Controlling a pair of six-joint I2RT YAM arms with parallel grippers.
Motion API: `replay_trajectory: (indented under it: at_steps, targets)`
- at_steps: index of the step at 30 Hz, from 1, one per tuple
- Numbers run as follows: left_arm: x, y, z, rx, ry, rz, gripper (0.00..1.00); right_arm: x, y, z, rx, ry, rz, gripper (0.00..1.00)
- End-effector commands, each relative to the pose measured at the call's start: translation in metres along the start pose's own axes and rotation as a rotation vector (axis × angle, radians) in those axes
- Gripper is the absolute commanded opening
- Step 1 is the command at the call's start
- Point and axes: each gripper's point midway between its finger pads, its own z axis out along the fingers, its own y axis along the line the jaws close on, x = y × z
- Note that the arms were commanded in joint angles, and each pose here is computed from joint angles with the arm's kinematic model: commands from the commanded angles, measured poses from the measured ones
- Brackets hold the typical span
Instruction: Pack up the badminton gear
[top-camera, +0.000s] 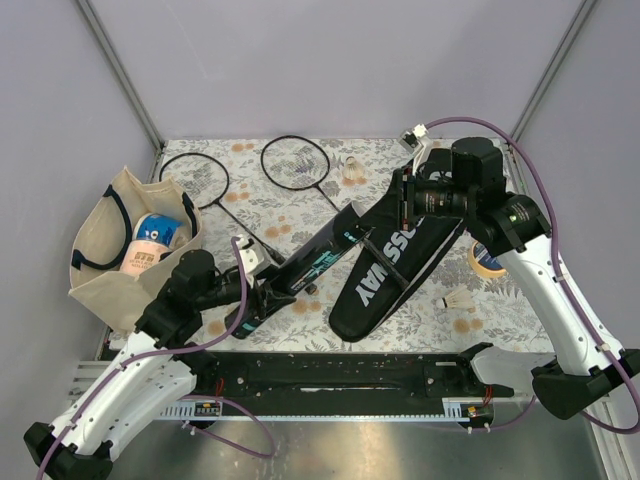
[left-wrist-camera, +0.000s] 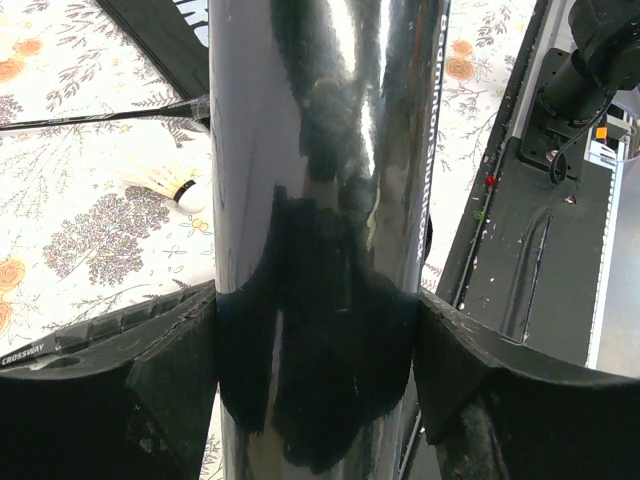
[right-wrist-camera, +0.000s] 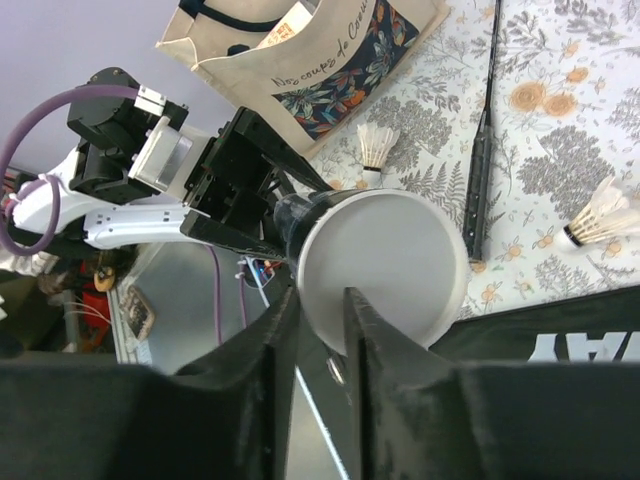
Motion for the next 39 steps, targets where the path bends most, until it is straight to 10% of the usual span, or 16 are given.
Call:
replay_trajectory:
  at_steps: [1, 7, 25, 39]
  targets:
    - [-0.029, 0.001, -0.002, -0.004, -0.093, 0.088, 0.29, -0.008, 0.008, -0.004, -0.034, -0.026, -0.036, 0.22]
    - [-0.022, -0.001, -0.001, 0.008, -0.096, 0.121, 0.24, -0.022, 0.031, -0.017, -0.128, -0.056, -0.05, 0.0]
    - [-0.02, 0.004, -0.005, -0.028, -0.095, 0.131, 0.18, -0.051, 0.061, -0.055, -0.285, -0.189, -0.012, 0.0]
    - [-0.075, 0.069, -0.059, -0.542, -0.348, 0.095, 0.26, -0.021, -0.089, -0.028, 0.307, -0.279, 0.181, 0.0]
